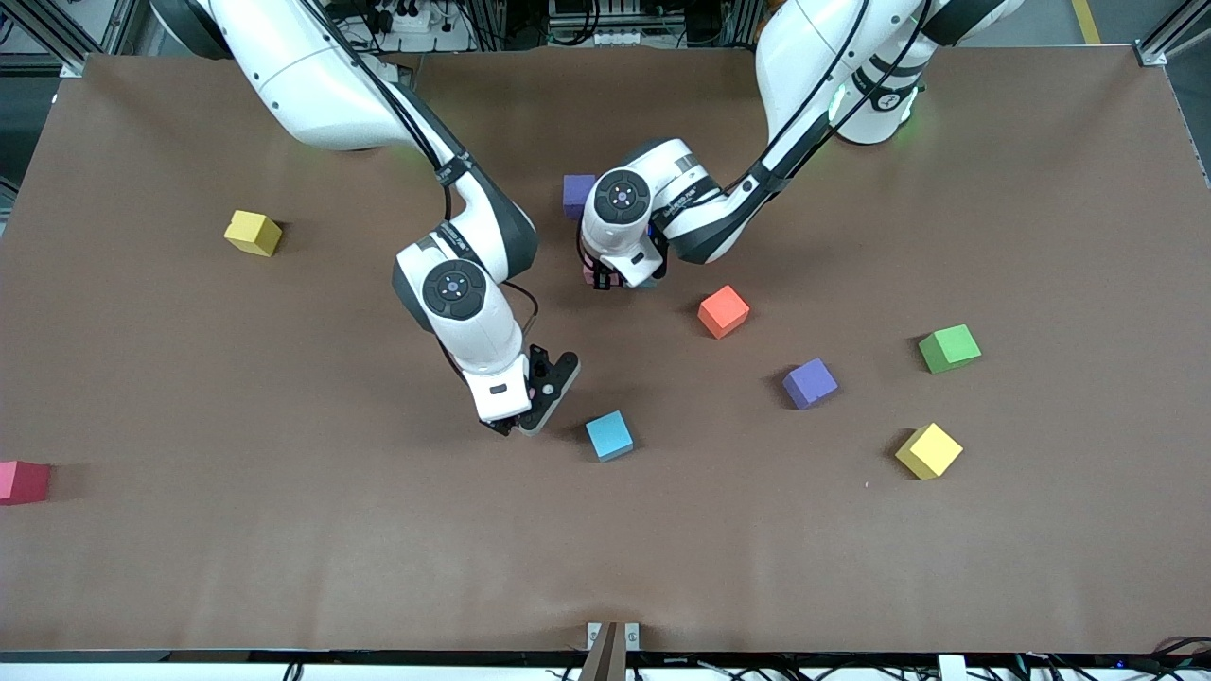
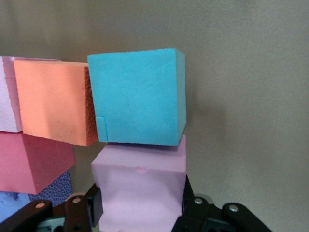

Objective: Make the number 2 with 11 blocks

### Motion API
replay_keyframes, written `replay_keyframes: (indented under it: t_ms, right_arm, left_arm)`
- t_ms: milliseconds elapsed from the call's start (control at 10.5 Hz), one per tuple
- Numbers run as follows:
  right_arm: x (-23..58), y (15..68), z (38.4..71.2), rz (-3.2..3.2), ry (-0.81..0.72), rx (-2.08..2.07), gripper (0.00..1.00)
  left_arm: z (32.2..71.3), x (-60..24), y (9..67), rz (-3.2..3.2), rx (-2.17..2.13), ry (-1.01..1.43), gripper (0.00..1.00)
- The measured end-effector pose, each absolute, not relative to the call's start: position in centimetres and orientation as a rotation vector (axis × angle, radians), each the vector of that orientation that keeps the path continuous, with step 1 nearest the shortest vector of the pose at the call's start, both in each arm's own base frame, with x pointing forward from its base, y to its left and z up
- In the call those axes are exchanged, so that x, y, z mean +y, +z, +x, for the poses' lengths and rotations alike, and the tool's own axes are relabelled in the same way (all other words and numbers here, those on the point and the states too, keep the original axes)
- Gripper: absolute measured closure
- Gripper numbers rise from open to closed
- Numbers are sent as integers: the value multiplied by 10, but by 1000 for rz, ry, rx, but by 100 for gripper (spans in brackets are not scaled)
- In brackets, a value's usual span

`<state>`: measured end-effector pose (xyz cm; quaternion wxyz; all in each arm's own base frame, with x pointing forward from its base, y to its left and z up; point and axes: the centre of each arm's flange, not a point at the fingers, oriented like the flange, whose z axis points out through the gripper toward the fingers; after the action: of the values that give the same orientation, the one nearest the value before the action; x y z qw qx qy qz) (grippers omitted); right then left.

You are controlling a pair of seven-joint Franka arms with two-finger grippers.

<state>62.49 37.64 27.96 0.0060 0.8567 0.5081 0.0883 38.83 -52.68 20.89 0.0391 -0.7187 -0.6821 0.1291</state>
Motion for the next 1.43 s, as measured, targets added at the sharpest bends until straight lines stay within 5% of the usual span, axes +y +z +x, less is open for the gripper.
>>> replay_keyframes:
  t_ms: [859,1050,1431]
  right_arm:
    - [362,278,626,2379,182,1964,41]
    - [363,286,626,2340,192,2004,41]
    - [359,290,623,2223,178,2121,41]
  left_arm:
    - [380,-524,200,-2214,-2072,397,38]
    - [380,-524,201,-2215,-2072,396,22]
    - [383,-525,218,-2235,-2082,381,22]
